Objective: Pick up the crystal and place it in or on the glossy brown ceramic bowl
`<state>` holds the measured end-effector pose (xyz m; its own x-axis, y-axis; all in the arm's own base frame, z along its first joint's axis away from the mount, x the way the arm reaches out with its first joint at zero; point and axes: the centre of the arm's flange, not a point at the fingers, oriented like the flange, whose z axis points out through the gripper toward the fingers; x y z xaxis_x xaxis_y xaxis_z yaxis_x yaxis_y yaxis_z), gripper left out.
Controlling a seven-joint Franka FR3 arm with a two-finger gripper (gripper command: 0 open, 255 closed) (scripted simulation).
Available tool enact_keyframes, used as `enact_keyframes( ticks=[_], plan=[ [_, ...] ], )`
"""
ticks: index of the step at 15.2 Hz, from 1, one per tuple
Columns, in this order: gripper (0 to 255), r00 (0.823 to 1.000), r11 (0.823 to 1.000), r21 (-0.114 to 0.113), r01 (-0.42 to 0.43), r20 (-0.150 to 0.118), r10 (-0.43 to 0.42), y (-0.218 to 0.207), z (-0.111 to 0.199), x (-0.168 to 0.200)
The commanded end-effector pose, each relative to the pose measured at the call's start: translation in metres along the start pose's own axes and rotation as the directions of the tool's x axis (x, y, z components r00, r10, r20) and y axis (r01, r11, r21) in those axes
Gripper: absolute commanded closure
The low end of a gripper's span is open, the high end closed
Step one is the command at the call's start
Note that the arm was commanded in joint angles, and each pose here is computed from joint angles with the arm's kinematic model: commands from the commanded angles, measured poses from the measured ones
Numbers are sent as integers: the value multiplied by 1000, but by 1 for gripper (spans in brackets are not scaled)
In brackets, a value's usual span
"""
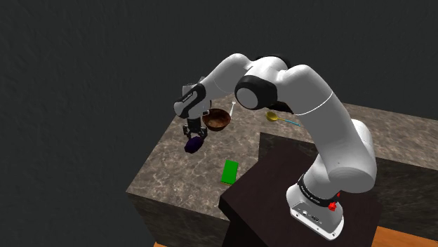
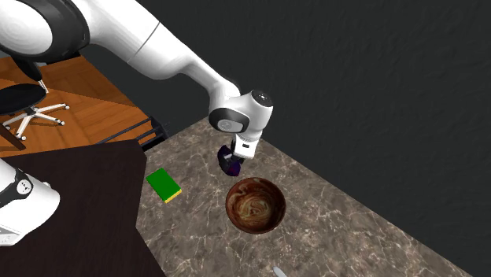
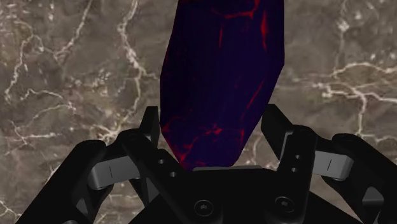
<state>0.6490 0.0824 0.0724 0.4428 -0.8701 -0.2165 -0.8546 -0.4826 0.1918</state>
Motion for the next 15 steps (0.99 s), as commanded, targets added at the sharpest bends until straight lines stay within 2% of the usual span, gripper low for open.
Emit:
enact_keyframes(
  ticks=[1,7,15],
  plan=[
    [255,1000,1000,-2,0,1,0,0,1,0],
    [255,1000,1000,-2,0,1,0,0,1,0],
    [255,1000,1000,-2,0,1,0,8,-39,-10]
  ],
)
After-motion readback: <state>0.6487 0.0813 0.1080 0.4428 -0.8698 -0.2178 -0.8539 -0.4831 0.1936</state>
